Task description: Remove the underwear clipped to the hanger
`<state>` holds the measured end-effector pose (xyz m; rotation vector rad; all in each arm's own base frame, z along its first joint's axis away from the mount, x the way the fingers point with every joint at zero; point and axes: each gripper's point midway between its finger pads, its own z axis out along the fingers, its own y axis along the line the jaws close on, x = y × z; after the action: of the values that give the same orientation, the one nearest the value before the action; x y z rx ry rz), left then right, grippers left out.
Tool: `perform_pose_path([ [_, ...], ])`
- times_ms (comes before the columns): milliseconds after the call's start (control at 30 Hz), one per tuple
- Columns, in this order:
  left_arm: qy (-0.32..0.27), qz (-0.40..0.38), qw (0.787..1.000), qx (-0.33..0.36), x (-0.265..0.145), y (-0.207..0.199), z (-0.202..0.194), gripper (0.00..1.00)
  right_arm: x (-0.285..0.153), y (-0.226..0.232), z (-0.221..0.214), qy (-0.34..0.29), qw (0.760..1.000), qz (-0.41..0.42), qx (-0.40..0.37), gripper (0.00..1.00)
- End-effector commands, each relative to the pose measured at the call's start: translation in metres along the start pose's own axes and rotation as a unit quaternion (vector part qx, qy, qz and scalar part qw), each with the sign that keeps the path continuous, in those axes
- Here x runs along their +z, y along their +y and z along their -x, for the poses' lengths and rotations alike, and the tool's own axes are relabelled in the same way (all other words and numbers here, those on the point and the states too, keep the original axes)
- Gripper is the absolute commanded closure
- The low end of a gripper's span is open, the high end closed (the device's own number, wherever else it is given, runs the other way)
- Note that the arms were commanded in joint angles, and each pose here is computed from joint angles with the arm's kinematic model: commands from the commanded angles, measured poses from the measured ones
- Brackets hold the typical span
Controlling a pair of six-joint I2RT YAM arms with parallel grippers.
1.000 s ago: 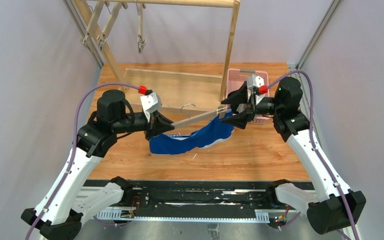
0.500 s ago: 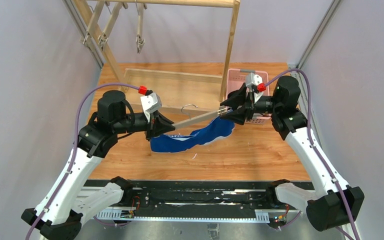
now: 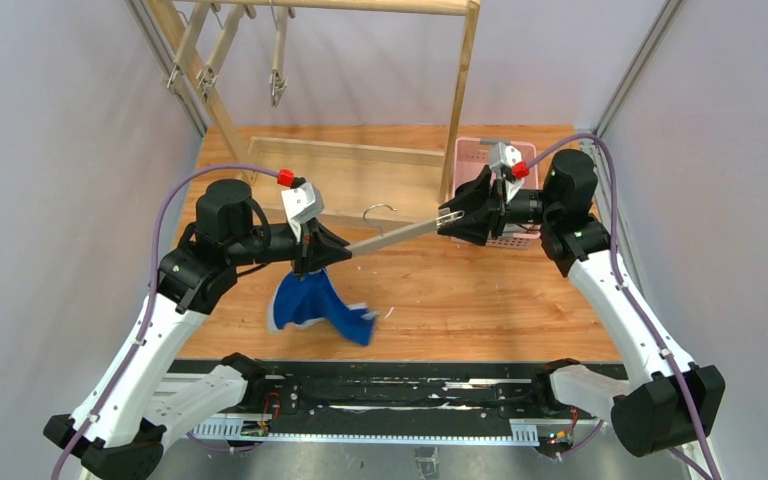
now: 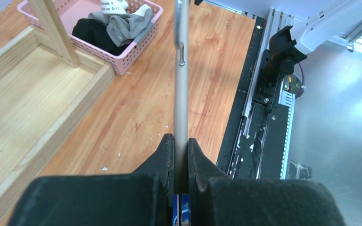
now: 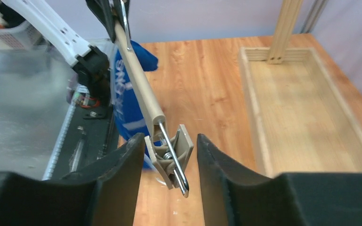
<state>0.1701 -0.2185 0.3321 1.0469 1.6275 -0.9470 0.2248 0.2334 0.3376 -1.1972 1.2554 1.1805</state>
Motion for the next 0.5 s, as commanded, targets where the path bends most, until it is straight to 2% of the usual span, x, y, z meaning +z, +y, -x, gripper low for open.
perform_pose_path([
  [0, -0.028, 0.000, 1.000, 0.014, 0.004, 0.002, 0.015, 1.00, 0.001, -0.003, 0.014, -0.008, 0.999, -0.019, -0.025, 0.39],
  [100, -0.035, 0.002, 0.999, 0.016, 0.003, 0.003, 0.021, 1.00, -0.002, -0.009, 0.016, -0.010, 0.998, -0.054, -0.034, 0.31],
  [300, -0.070, 0.000, 0.997, 0.016, 0.002, 0.000, 0.038, 1.00, -0.015, -0.021, 0.006, -0.029, 0.987, -0.152, -0.031, 0.29],
  [467, -0.108, -0.002, 0.994, -0.007, 0.007, 0.002, 0.048, 1.00, -0.021, -0.019, -0.002, -0.086, 0.977, -0.194, -0.005, 0.29],
])
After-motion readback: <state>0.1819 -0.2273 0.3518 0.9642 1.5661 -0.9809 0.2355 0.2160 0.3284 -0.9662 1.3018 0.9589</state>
